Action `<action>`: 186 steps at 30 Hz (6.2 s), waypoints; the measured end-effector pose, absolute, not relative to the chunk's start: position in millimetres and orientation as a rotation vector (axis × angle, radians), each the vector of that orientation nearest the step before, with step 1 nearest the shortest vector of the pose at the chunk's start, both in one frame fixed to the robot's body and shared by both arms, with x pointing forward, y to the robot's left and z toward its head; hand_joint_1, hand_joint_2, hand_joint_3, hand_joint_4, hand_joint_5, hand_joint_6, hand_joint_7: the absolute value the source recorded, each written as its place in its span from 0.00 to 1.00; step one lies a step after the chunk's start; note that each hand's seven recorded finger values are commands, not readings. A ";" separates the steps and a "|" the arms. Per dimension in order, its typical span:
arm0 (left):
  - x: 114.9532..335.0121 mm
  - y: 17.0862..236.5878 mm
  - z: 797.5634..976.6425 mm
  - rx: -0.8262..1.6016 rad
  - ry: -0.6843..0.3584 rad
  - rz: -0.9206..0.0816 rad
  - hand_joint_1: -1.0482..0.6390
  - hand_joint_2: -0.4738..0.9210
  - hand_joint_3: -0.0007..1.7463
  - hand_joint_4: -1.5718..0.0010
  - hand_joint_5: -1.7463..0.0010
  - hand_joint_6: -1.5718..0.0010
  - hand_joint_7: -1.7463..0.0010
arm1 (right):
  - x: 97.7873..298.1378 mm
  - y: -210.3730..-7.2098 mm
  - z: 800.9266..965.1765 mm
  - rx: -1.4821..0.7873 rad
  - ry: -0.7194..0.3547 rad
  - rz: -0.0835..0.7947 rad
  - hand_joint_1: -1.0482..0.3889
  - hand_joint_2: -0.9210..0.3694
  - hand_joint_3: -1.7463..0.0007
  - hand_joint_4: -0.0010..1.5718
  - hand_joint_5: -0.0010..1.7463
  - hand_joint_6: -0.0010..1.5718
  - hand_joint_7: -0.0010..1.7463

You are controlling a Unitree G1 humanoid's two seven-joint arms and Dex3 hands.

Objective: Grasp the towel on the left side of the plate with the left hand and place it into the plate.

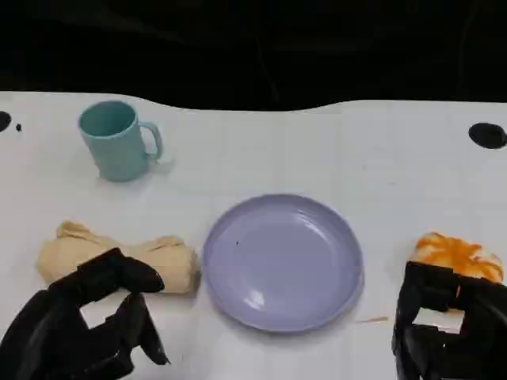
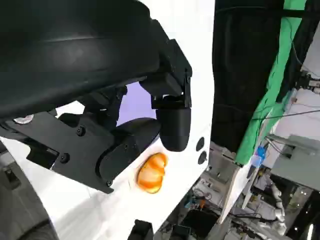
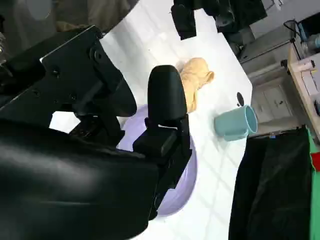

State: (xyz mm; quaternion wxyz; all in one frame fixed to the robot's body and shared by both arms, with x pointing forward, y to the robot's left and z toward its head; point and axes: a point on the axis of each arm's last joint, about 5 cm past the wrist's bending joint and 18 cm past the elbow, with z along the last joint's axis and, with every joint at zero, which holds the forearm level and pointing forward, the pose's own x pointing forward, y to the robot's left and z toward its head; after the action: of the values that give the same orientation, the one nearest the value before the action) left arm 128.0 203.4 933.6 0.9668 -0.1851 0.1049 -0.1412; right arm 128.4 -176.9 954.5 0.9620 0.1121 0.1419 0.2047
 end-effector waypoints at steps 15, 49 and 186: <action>128.3 203.1 933.7 -0.375 0.214 -0.286 0.52 0.76 0.61 0.52 0.00 0.53 0.12 | 129.2 -175.5 953.3 0.214 0.295 0.416 0.72 0.34 0.17 0.55 1.00 0.48 0.92; 134.4 211.0 957.9 0.277 -0.078 -0.149 0.40 1.00 0.09 0.70 0.77 0.69 1.00 | 126.4 -167.2 956.8 0.189 0.280 0.420 0.73 0.34 0.17 0.55 1.00 0.48 0.91; 180.7 171.7 969.1 0.841 -0.270 -0.381 0.34 1.00 0.10 0.79 0.65 0.74 0.94 | 122.2 -166.1 960.8 0.171 0.296 0.436 0.72 0.36 0.17 0.53 1.00 0.47 0.89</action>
State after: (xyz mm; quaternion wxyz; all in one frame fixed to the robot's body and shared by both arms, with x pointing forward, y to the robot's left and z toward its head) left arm 180.7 171.7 969.1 0.8866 0.4043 -0.1299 -0.1832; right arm 122.2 -166.1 960.8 0.9619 0.0846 0.1461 0.2153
